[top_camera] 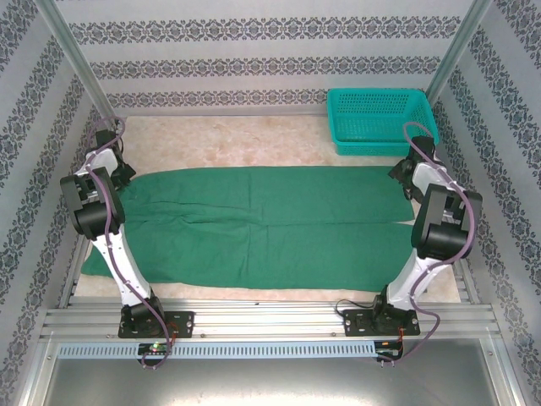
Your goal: Roll up the long pants
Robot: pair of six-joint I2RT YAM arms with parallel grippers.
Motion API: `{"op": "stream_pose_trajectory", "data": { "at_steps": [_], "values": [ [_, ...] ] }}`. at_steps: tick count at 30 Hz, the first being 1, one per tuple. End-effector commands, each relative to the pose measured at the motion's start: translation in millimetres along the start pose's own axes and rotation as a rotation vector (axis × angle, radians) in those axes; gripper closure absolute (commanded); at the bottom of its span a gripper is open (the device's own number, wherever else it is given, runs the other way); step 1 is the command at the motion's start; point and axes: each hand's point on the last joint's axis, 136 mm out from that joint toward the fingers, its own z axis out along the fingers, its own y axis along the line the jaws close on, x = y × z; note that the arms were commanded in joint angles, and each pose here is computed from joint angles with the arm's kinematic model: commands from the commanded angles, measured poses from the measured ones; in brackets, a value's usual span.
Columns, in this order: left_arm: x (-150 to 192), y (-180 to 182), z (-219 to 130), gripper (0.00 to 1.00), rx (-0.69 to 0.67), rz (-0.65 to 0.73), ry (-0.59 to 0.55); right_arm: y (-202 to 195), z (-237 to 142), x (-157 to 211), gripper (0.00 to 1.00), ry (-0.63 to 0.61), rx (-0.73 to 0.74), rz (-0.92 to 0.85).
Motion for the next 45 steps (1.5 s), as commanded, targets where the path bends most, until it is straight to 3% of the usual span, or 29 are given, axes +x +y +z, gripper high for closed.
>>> {"op": "stream_pose_trajectory", "data": {
  "at_steps": [1,16,18,22,33,45],
  "values": [
    [16,-7,5,1.00,0.036,0.036,0.051,13,7,-1,0.10,0.050,-0.008,-0.005],
    [16,-11,7,1.00,0.056,0.045,0.061,41,38,-5,0.13,0.179,0.009,-0.103],
    [16,-11,7,1.00,0.058,0.045,0.062,44,39,-4,0.22,0.194,0.010,-0.127],
    [17,-13,8,1.00,0.063,0.051,0.066,48,41,-1,0.29,0.207,-0.002,-0.133],
    [16,-16,8,1.00,0.075,0.060,0.072,58,36,13,0.27,0.233,0.064,-0.220],
    [15,-17,8,1.00,0.078,0.065,0.076,36,36,13,0.27,0.337,0.110,-0.167]
  ]
}}
